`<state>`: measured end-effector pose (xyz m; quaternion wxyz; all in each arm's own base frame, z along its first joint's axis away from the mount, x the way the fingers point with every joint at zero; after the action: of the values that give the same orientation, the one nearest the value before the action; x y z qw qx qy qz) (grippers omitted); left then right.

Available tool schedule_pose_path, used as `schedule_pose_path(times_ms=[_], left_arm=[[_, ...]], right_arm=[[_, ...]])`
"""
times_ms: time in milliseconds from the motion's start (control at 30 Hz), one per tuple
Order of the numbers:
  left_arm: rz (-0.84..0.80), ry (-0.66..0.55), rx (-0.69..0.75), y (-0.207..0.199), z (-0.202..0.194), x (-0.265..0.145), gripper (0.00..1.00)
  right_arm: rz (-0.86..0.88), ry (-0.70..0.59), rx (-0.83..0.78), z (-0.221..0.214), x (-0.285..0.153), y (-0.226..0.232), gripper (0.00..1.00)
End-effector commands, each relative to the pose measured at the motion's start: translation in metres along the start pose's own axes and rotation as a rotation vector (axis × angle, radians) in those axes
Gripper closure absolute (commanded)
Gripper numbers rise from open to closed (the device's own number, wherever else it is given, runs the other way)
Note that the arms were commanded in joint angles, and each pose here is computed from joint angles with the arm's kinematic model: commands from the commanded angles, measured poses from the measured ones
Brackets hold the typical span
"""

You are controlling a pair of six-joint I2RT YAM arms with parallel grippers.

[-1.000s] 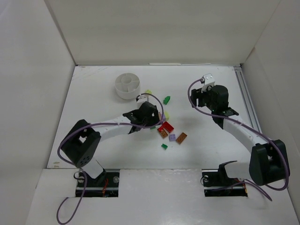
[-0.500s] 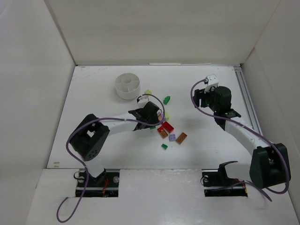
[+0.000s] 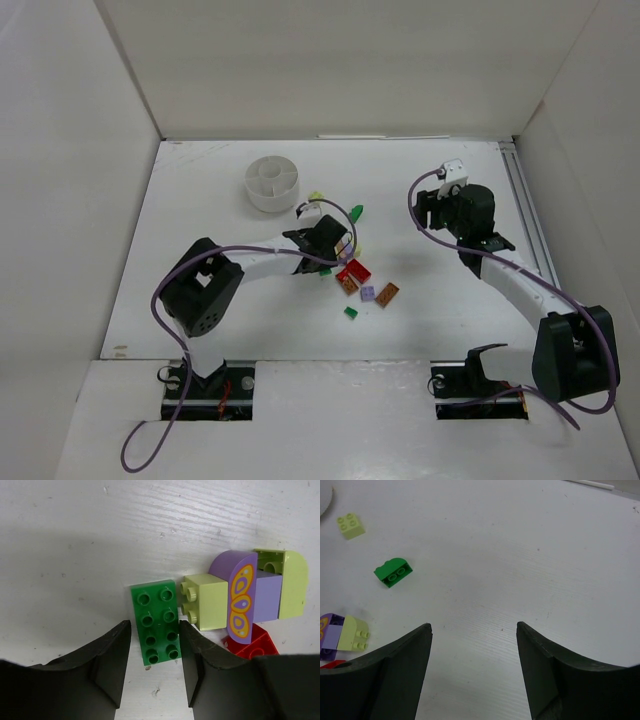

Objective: Sort the legos into containers by color

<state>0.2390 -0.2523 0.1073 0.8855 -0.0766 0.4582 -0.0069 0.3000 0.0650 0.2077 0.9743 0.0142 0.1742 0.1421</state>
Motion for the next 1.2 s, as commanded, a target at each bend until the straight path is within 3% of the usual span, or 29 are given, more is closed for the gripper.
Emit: schedule_pose_path(times_ms=[0, 167, 400, 700, 967, 1167], left_arm=[[0.049, 0.023, 0.014, -0.001, -0.002, 0.004, 0.61], [0.054, 0.040, 0.020, -0.004, -0.002, 0.006, 0.63], [0.063, -0.008, 0.011, -0.004, 0.008, -0.004, 0.79], [0.070, -0.343, -0.024, -0.001, 0.078, -0.067, 0.81], [0.242, -0.594, -0.198, 0.063, 0.177, -0.085, 0.77], [0.282, -0.678, -0.295, 0.103, 0.214, -0.078, 0.77]], right_arm=[[-0.010, -0.045, 0.009, 0.008, 0.000, -0.002, 0.27], [-0.019, -0.037, 0.010, 0.004, 0.000, -0.002, 0.27], [-0.027, -0.056, 0.002, 0.009, -0.004, -0.005, 0.27], [-0.008, -0.064, -0.021, 0.011, -0.006, -0.004, 0.27], [-0.018, -0.110, -0.054, 0.020, -0.017, -0.005, 0.27], [-0.019, -0.120, -0.074, 0.023, -0.019, -0.005, 0.26]])
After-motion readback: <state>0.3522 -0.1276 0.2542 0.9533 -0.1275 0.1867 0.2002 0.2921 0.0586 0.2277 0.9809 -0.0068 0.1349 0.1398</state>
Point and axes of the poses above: each gripper's point midway between its finger pads, its own x axis out along the fingers, its own y axis along the line the jaws close on, z = x × y, the point moved 10 cm from there along -x, back along the fingers, and after that the axes turned 6 degrees about x, right-handed, at the moved point
